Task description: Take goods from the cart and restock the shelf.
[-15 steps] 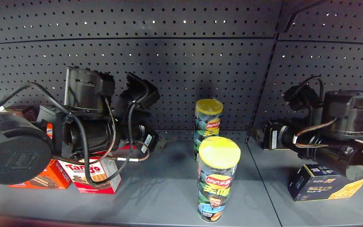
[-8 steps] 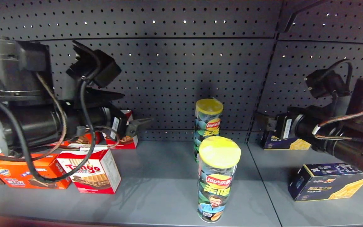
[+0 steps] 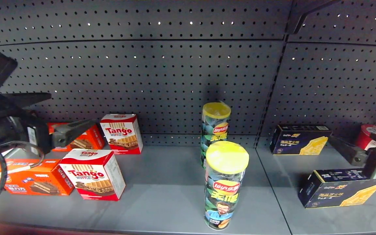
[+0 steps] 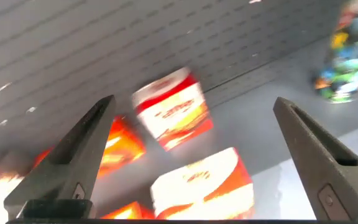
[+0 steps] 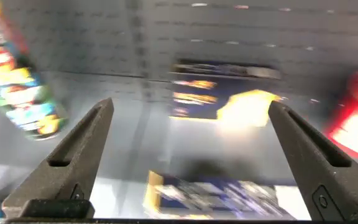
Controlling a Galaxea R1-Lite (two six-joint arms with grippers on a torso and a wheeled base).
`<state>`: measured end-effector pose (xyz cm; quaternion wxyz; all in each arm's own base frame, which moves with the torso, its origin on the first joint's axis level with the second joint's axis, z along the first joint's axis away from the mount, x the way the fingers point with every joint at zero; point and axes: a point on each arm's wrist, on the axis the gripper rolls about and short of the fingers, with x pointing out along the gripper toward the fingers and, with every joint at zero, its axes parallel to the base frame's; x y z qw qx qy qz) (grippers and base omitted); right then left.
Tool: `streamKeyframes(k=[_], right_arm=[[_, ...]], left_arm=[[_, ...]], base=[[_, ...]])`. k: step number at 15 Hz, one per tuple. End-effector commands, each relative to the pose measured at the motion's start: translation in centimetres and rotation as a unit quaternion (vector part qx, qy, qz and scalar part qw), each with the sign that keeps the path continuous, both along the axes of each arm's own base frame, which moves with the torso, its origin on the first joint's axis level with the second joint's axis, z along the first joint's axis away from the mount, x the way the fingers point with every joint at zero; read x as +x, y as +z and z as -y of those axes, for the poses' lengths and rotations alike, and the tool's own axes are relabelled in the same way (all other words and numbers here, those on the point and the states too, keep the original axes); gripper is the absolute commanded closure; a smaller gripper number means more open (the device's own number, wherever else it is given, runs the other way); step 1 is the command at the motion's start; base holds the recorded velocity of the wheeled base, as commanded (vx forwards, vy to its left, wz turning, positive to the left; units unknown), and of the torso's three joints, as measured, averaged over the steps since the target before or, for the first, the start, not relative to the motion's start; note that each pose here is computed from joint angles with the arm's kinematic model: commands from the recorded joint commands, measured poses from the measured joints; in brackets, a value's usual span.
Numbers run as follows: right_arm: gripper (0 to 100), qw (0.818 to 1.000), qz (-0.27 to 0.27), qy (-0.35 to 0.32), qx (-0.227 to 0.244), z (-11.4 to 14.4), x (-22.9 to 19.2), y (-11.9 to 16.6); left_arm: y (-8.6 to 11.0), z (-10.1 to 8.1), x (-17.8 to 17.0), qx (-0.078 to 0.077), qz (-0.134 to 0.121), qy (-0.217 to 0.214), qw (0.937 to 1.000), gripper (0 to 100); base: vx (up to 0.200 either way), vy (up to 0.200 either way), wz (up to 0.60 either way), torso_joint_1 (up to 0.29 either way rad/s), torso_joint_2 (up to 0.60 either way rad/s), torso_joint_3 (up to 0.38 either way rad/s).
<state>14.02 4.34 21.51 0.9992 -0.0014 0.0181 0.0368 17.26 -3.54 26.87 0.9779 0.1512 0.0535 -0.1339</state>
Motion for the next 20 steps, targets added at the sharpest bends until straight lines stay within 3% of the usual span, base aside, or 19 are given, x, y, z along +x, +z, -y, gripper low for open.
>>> streamKeyframes(k=[1,3,6,9,13,14,16,18,20], right_arm=[[0,0.998,0.04,-0.035,0.013,1.7,-2.2,0.7],[0,0.994,0.069,-0.088,0.018,3.2,-3.4,1.3],[0,0.986,0.091,-0.139,0.02,4.4,-6.0,0.8],[0,0.986,0.07,-0.153,0.015,4.7,-8.8,-1.9],[0,0.978,0.055,-0.199,0.009,5.1,-10.4,-2.8],[0,0.974,0.056,-0.218,0.008,5.2,-11.2,-3.3],[0,0.978,0.064,-0.199,0.007,5.0,-12.5,-5.3],[0,0.985,0.08,-0.155,0.002,4.8,-13.3,-6.0],[0,0.988,0.073,-0.136,-0.005,4.7,-13.8,-8.0]], left_arm=[[0.2,-1.5,-3.0,-0.006,0.031,0.033,0.999,0],[-0.9,-2.8,-6.1,-0.013,0.044,0.07,0.9965,0],[-2.9,-3.4,-10.4,-0.047,0.065,0.11,0.9907,0],[-6.4,-3.6,-14.2,-0.05,0.077,0.154,0.9839,0],[-8.9,-3.7,-17.7,-0.049,0.059,0.187,0.9794,0],[-10.3,-3.7,-18.9,-0.053,0.051,0.196,0.9778,0],[-12.7,-3.6,-20.5,-0.057,0.054,0.185,0.9797,0],[-13.8,-3.4,-21.1,-0.061,0.059,0.156,0.9841,0],[-14.2,-3.4,-21.2,-0.064,0.073,0.149,0.984,0]], base=[[0.0,0.0,0.0,0.0,0.0,0.0],[0.0,0.0,0.0,0.0,0.0,0.0],[0.0,0.0,0.0,0.0,0.0,0.0],[0.0,0.0,0.0,0.0,0.0,0.0],[0.0,0.0,0.0,0.0,0.0,0.0],[0.0,0.0,0.0,0.0,0.0,0.0],[0.0,0.0,0.0,0.0,0.0,0.0],[0.0,0.0,0.0,0.0,0.0,0.0],[0.0,0.0,0.0,0.0,0.0,0.0]])
